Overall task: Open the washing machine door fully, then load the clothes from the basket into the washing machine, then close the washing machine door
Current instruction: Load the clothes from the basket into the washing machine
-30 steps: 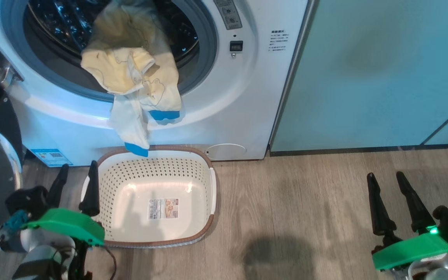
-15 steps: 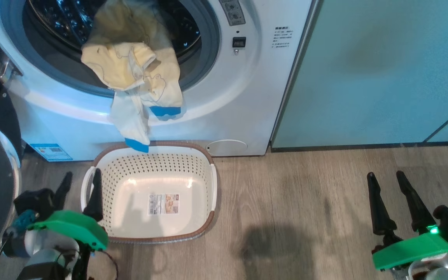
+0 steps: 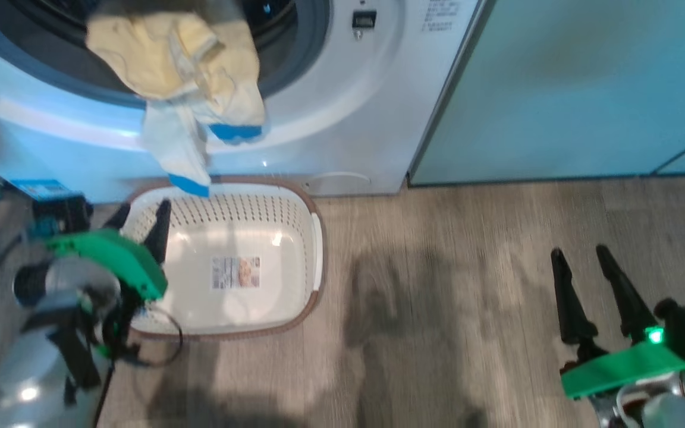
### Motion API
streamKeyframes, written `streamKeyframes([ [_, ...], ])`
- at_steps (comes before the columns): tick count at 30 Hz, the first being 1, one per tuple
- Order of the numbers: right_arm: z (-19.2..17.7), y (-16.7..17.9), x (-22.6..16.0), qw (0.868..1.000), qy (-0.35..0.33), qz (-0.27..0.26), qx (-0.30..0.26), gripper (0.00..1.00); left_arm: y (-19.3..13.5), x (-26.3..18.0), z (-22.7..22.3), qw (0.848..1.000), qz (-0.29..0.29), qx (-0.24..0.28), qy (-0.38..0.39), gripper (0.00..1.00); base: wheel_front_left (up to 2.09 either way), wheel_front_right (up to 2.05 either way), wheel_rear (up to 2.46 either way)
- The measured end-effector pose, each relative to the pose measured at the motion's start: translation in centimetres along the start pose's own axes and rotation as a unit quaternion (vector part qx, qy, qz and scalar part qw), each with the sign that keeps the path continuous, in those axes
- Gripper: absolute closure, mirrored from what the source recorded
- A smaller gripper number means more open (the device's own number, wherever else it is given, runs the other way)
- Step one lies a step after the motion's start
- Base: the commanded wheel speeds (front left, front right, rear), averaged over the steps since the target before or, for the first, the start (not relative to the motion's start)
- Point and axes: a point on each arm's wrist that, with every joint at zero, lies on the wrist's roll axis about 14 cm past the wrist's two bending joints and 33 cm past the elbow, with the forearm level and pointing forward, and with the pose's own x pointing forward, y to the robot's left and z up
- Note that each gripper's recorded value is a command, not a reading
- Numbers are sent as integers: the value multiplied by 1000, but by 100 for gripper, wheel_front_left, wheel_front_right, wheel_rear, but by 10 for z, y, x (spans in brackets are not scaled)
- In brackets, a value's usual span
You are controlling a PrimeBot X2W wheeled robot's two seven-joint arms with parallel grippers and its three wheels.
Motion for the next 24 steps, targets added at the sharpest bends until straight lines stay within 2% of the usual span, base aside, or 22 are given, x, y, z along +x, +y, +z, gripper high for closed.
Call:
streamKeyframes([
  [10, -13, -5, 24, 1000, 19, -4, -12, 0, -12, 69, -22, 997, -30, -24, 71, 0, 0, 0, 0],
  [24, -34, -11, 46, 999, 48, -9, -22, 0, -23, 133, -29, 994, -57, -18, 94, 0, 0, 0, 0],
])
